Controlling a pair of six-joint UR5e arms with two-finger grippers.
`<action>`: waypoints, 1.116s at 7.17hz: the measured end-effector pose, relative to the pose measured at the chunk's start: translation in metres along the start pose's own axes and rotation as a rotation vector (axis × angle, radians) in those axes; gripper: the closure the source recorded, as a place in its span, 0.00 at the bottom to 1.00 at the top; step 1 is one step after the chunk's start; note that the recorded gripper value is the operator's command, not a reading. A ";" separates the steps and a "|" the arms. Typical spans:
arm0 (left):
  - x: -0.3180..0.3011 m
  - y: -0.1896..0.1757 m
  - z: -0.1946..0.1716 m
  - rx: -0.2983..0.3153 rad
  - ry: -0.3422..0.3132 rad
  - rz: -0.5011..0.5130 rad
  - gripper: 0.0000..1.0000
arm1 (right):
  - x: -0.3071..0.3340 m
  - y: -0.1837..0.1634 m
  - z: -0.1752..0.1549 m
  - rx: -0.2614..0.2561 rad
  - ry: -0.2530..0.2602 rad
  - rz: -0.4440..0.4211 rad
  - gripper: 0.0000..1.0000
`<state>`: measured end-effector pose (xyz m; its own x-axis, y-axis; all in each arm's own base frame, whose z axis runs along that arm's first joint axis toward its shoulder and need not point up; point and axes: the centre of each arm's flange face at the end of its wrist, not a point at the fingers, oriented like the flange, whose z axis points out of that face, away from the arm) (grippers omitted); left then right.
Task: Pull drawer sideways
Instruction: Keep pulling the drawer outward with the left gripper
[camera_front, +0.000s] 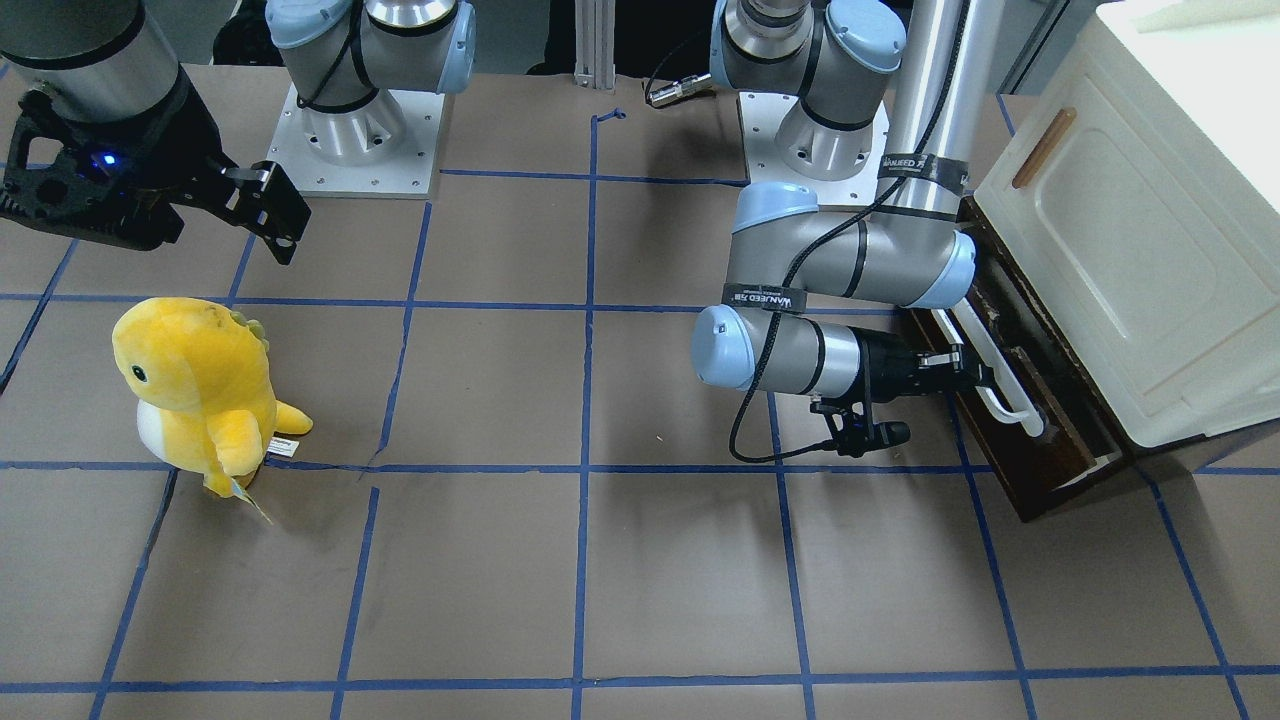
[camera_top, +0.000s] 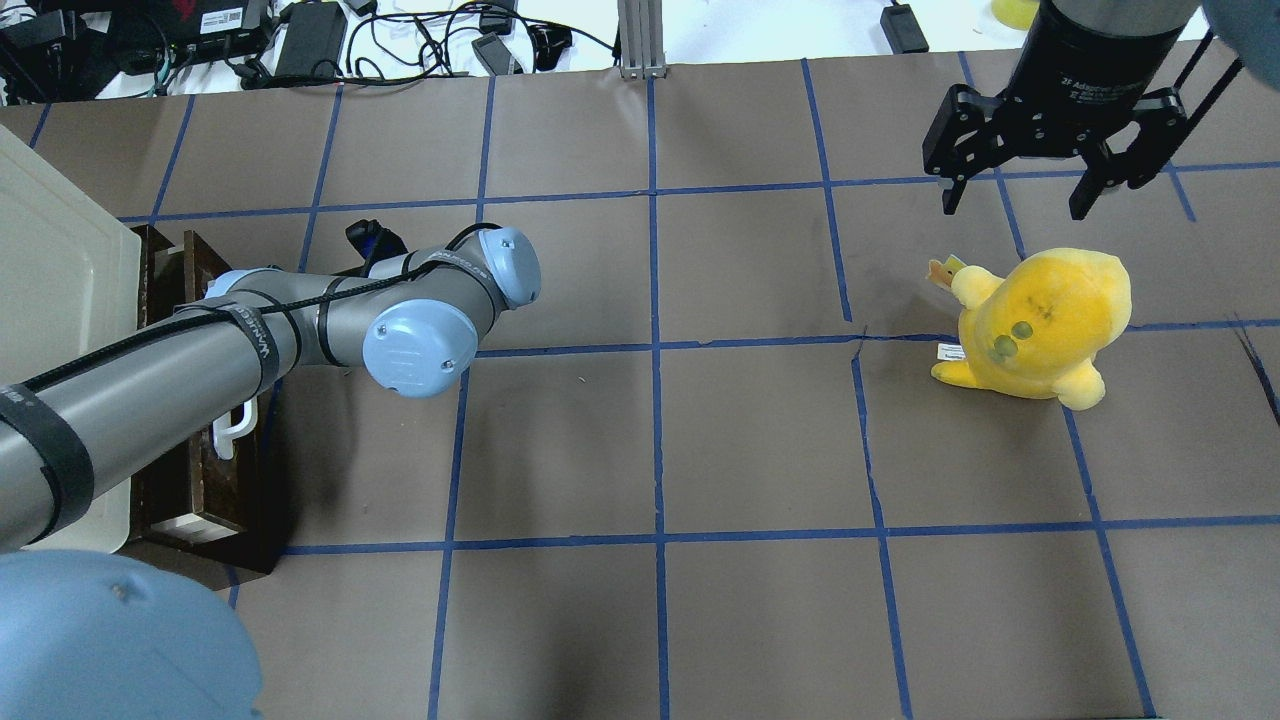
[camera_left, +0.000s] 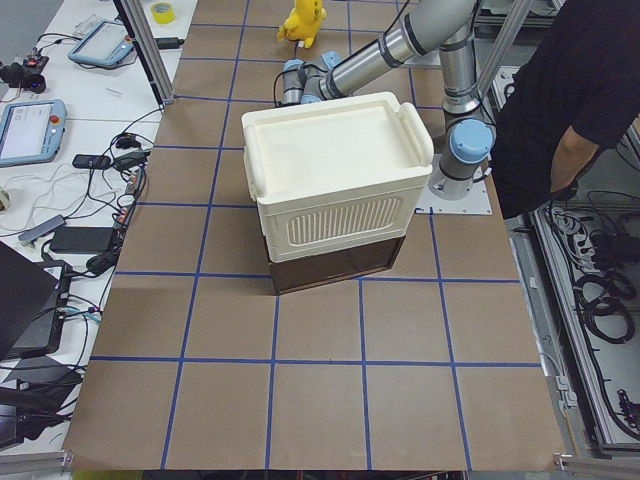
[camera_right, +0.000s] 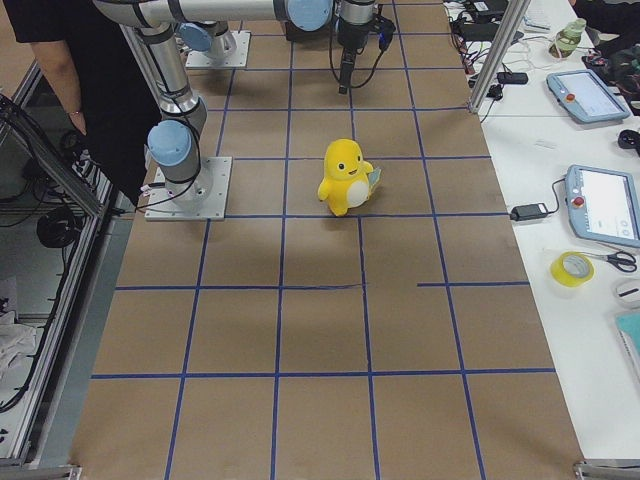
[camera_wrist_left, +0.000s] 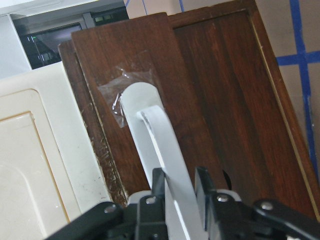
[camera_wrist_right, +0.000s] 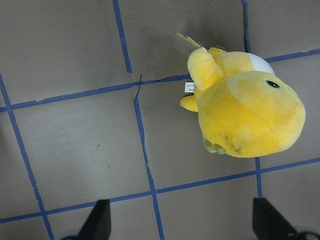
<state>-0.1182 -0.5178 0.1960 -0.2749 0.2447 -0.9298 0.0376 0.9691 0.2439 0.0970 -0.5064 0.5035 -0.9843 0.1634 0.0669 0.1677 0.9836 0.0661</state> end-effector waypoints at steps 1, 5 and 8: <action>0.001 0.000 -0.005 0.009 -0.001 0.000 0.80 | 0.000 0.000 0.000 0.000 0.000 0.000 0.00; -0.006 -0.005 -0.014 0.026 0.000 0.002 0.80 | 0.000 0.000 0.000 0.000 0.000 -0.001 0.00; -0.004 -0.006 -0.015 0.026 0.000 0.006 0.63 | 0.000 0.000 0.000 0.000 0.000 -0.001 0.00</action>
<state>-0.1312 -0.5250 0.2027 -0.2745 0.2505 -0.9284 0.0644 0.9681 0.2422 0.0975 -0.5063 0.5035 -0.9845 0.1624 0.0669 0.1667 0.9838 0.0660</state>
